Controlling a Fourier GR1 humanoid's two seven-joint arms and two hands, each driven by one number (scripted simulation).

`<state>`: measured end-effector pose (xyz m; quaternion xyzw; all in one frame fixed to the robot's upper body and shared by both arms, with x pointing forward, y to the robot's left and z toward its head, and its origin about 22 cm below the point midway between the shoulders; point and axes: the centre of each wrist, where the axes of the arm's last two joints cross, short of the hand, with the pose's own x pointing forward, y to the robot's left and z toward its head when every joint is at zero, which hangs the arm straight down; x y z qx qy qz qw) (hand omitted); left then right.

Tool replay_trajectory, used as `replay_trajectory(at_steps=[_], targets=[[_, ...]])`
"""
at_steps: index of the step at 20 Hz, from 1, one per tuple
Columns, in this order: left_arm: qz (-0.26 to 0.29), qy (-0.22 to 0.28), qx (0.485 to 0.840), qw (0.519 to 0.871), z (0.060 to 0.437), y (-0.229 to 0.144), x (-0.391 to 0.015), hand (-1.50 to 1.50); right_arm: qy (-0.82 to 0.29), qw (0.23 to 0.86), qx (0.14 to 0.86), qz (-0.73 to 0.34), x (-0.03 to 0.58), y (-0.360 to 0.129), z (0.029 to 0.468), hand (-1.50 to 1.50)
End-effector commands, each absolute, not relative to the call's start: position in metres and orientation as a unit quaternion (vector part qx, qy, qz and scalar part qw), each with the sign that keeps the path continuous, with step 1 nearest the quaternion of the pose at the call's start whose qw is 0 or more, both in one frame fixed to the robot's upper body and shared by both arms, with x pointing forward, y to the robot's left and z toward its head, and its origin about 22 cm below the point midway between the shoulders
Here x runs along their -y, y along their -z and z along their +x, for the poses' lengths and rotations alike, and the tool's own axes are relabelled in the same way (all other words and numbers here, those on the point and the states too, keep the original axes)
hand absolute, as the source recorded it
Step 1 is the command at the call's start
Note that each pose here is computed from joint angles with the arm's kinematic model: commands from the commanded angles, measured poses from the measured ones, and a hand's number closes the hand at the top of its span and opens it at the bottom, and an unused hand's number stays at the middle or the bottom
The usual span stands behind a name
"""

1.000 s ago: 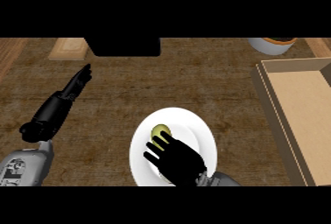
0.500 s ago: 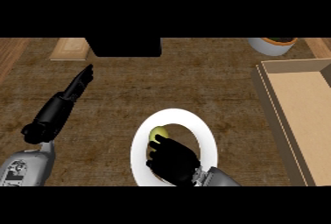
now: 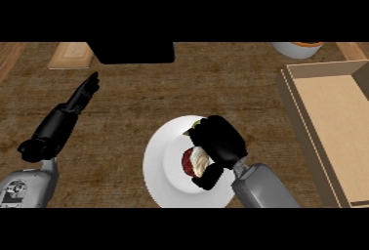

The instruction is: Pick the cupcake from the plate and place it in the cardboard box

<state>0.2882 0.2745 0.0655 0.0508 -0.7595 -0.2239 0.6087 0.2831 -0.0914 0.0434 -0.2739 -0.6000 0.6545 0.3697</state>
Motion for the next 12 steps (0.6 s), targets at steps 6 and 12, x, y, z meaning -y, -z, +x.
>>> replay_trajectory(at_steps=[6, 12], targets=[[0.02, 0.238, 0.76, 0.604, 0.287, -0.061, -0.269, 0.0, -0.413, 0.548, 0.517, -0.511, 0.142, -0.109, 0.376, 1.5], [0.031, 0.241, 0.758, 0.605, 0.293, -0.067, -0.27, 0.0, -0.329, 0.528, 0.524, -0.582, 0.132, -0.17, 0.403, 1.5]])
